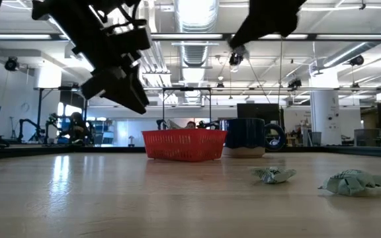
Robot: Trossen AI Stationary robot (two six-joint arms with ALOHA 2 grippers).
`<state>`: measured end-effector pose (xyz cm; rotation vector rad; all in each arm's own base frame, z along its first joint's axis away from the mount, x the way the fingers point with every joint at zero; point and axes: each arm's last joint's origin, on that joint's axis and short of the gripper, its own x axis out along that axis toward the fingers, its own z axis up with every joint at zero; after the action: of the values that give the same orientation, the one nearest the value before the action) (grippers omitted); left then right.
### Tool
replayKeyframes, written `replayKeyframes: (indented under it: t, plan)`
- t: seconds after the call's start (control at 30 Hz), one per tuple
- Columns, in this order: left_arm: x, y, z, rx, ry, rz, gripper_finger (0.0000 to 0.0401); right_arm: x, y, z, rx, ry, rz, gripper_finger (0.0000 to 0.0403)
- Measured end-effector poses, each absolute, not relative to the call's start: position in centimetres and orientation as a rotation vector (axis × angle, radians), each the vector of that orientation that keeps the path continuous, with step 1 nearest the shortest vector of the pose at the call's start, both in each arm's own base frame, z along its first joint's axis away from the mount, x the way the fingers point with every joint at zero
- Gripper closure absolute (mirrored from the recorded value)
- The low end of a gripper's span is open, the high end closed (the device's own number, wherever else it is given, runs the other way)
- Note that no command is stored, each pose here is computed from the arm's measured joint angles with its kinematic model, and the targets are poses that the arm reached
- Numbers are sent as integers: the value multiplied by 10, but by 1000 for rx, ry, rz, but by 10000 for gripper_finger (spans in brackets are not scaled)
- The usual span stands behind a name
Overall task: Pick and place items into bin
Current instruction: Put the top right stevia packet into the bin
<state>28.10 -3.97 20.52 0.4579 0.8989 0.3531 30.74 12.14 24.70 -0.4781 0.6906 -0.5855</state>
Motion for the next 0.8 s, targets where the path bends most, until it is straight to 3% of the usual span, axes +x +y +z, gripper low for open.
replayKeyframes:
  t: [0.3, 0.8]
  plan:
    - [264, -71, 224, 437, 802, 259, 237, 329, 52, 212, -459, 750, -540, 394]
    - [248, -113, 232, 437, 713, 108, 237, 331, -26, 183, -226, 619, -295, 395]
